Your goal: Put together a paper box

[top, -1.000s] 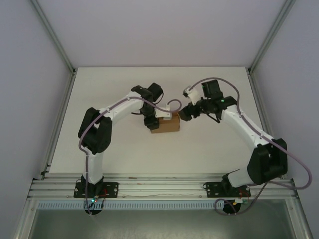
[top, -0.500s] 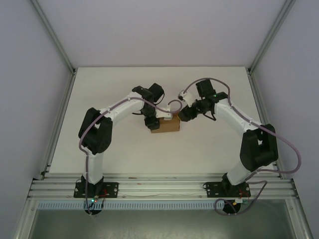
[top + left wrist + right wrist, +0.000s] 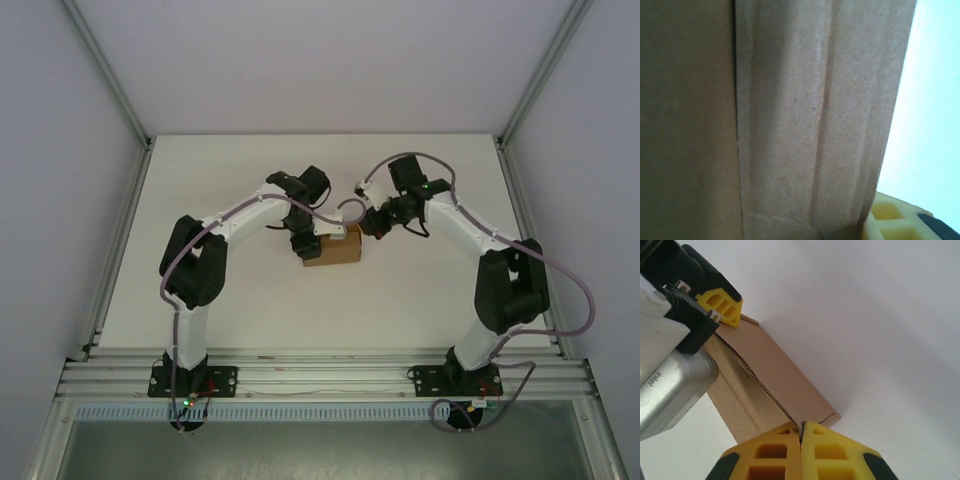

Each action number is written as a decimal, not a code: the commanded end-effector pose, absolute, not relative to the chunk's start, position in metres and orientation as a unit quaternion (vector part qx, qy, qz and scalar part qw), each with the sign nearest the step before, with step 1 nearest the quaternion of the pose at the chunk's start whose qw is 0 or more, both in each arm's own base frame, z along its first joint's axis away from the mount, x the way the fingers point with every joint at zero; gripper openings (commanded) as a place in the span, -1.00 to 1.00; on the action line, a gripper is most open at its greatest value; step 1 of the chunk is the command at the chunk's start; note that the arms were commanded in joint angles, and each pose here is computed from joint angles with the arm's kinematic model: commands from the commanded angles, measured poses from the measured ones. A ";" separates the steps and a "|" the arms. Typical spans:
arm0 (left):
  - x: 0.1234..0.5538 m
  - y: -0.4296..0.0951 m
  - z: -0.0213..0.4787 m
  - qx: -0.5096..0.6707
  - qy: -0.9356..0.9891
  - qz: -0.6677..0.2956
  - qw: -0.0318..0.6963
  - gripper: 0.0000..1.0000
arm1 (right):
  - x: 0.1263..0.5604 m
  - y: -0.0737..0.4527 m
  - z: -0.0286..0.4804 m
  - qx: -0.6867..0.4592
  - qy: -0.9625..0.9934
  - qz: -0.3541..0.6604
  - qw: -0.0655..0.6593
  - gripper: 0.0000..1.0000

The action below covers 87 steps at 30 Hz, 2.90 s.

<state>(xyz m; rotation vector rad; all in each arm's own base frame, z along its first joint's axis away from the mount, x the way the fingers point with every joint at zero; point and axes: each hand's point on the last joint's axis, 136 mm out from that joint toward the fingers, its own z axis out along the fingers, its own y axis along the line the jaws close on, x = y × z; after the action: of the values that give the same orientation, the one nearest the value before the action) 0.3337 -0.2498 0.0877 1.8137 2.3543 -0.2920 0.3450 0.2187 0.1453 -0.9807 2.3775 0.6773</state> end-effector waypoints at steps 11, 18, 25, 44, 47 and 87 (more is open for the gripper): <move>0.351 -0.270 0.087 0.582 0.800 -0.110 0.098 -0.17 | 0.353 0.234 0.162 -0.054 0.928 0.245 0.274 -1.00; 0.349 -0.267 0.083 0.578 0.804 -0.105 0.091 -0.15 | 0.358 0.231 0.159 -0.025 0.935 0.234 0.264 -1.00; 0.349 -0.266 0.081 0.578 0.805 -0.103 0.088 -0.14 | 0.362 0.236 0.168 0.008 0.933 0.270 0.238 -0.96; 0.349 -0.266 0.079 0.566 0.813 -0.104 0.087 -0.03 | 0.339 0.213 0.114 -0.119 0.884 0.257 0.372 -0.84; 0.348 -0.266 0.080 0.566 0.813 -0.105 0.085 -0.03 | 0.335 0.202 0.106 -0.130 0.894 0.224 0.366 -0.83; 0.363 -0.225 0.155 0.333 0.904 -0.050 0.263 0.75 | 0.335 0.200 0.086 -0.150 0.906 0.151 0.367 -0.84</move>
<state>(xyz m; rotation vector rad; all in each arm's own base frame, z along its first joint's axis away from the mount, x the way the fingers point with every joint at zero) 0.3586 -0.2386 0.1556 1.1252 2.3939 -0.1859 0.3554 0.2144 0.1336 -0.3989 2.1265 0.4720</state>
